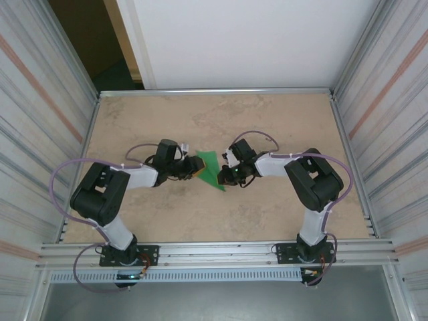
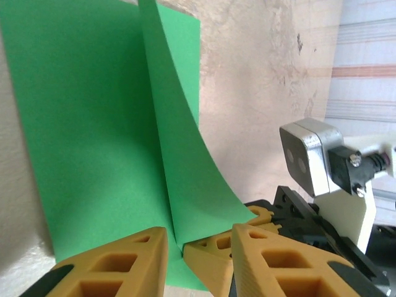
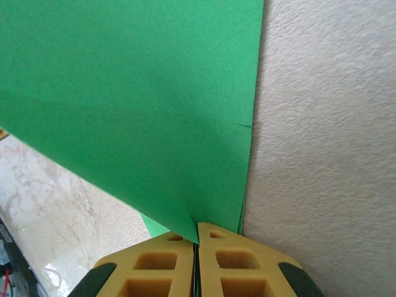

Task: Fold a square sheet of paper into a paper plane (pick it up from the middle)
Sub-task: Fourth fold the wing at the center of the table.

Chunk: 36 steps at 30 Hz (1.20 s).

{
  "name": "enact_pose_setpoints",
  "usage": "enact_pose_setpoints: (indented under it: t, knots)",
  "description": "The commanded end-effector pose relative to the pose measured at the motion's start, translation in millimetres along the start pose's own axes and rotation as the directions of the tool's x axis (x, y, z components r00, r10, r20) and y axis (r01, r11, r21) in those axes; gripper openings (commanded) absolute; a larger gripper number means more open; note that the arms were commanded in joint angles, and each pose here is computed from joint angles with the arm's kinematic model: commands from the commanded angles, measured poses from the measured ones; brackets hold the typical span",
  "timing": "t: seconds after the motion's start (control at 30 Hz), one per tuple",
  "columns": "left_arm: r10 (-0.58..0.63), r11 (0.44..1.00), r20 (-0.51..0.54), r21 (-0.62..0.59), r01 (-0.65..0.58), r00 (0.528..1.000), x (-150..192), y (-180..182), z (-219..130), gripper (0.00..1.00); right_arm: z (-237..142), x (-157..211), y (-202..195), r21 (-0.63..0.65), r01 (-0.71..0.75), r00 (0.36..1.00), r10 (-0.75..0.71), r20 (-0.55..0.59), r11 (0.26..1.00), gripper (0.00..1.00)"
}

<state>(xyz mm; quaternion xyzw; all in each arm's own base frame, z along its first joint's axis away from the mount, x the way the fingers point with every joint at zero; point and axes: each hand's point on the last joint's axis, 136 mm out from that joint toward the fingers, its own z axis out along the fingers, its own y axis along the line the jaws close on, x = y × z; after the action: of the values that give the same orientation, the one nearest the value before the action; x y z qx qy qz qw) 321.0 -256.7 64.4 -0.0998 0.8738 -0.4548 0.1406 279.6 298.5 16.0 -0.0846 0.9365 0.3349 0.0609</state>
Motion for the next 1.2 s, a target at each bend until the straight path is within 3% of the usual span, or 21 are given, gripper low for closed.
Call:
enact_pose_setpoints:
  t: [0.0,0.47,0.7,0.93,1.17]
  knots:
    - [0.078,0.997,-0.024,0.022,-0.078,0.997,5.1,-6.3,5.5,0.35,-2.2,11.0,-9.8,0.012,-0.037,0.999,0.037,-0.037,0.999,0.11]
    - [0.115,0.992,-0.080,-0.039,-0.118,0.990,11.3,-0.8,22.3,0.35,-4.4,6.4,-12.0,-0.021,-0.050,0.998,0.049,-0.034,0.999,0.13]
    - [0.109,0.992,-0.086,-0.049,-0.114,0.990,9.9,0.5,30.6,0.41,-2.8,6.7,-13.0,-0.021,-0.052,0.998,0.051,-0.037,0.998,0.13]
    - [0.064,0.984,-0.115,-0.158,-0.082,0.991,14.0,20.0,34.6,0.42,-2.2,8.4,-15.4,-0.015,-0.050,0.998,0.049,-0.038,0.999,0.15]
    - [0.030,0.958,-0.151,-0.276,-0.072,0.988,20.2,38.6,35.5,0.44,-8.0,8.1,-7.5,-0.049,-0.005,1.000,0.004,-0.019,0.999,0.24]
